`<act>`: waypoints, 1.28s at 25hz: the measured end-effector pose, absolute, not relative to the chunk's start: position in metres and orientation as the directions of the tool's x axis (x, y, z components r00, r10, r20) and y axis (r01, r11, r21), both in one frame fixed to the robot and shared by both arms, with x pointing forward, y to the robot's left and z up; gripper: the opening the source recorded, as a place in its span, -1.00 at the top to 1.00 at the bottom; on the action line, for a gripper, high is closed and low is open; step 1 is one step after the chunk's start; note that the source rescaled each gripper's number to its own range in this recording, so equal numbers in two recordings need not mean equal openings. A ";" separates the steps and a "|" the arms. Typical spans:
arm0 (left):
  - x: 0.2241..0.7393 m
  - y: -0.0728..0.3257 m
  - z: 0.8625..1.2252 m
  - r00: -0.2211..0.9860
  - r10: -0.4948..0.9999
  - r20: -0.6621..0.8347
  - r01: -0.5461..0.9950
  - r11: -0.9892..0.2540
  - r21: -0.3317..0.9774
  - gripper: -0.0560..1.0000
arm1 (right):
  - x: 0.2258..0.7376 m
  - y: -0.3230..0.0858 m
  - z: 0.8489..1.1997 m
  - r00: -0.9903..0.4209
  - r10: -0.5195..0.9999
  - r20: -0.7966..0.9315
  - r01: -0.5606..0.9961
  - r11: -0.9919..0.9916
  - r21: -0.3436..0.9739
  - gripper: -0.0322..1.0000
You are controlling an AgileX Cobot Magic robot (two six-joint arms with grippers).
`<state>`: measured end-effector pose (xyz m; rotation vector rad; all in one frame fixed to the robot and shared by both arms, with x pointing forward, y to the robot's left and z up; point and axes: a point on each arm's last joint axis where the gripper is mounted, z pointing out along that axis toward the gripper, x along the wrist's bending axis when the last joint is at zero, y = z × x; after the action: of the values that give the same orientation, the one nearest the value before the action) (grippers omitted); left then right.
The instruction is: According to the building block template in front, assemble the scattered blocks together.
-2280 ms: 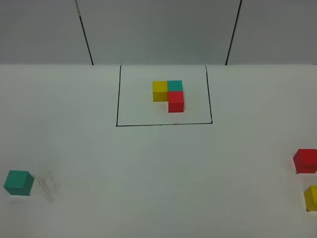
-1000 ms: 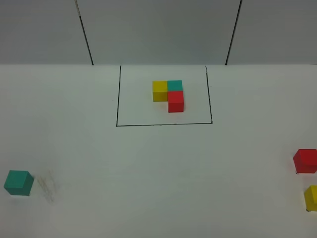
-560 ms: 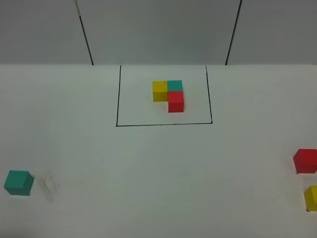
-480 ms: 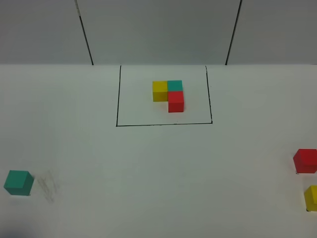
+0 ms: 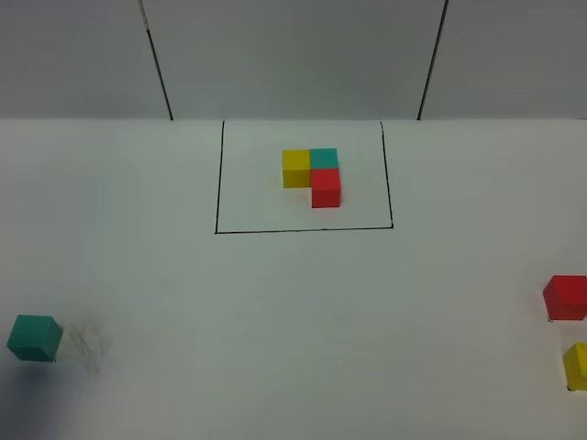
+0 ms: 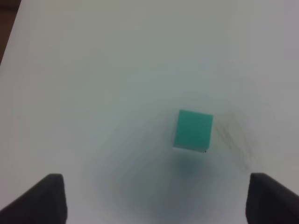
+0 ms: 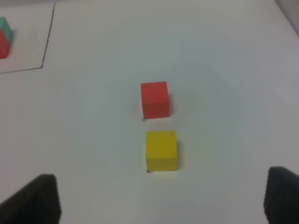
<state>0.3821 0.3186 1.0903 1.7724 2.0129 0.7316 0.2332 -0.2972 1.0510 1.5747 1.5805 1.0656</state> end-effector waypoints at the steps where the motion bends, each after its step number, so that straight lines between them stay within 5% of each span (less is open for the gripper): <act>1: 0.389 0.319 1.089 -0.147 0.987 0.070 0.810 0.079 0.581 -0.48 | 0.233 -0.297 1.051 -0.061 0.994 0.093 0.459 -0.055 0.887 -0.73; 22: 0.486 0.321 0.988 -0.093 0.992 0.080 0.960 0.068 0.273 -0.47 | 0.233 -0.297 1.051 -0.061 0.994 0.093 0.459 -0.055 0.887 -0.73; 32: 0.502 0.312 0.957 -0.028 1.000 -0.013 0.975 0.030 0.218 -0.14 | 0.233 -0.297 1.051 -0.061 0.994 0.093 0.459 -0.055 0.887 -0.73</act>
<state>0.5023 0.3121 0.9569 2.0692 2.1313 0.2214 0.2332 -0.2972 1.0510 1.5747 1.5805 1.0656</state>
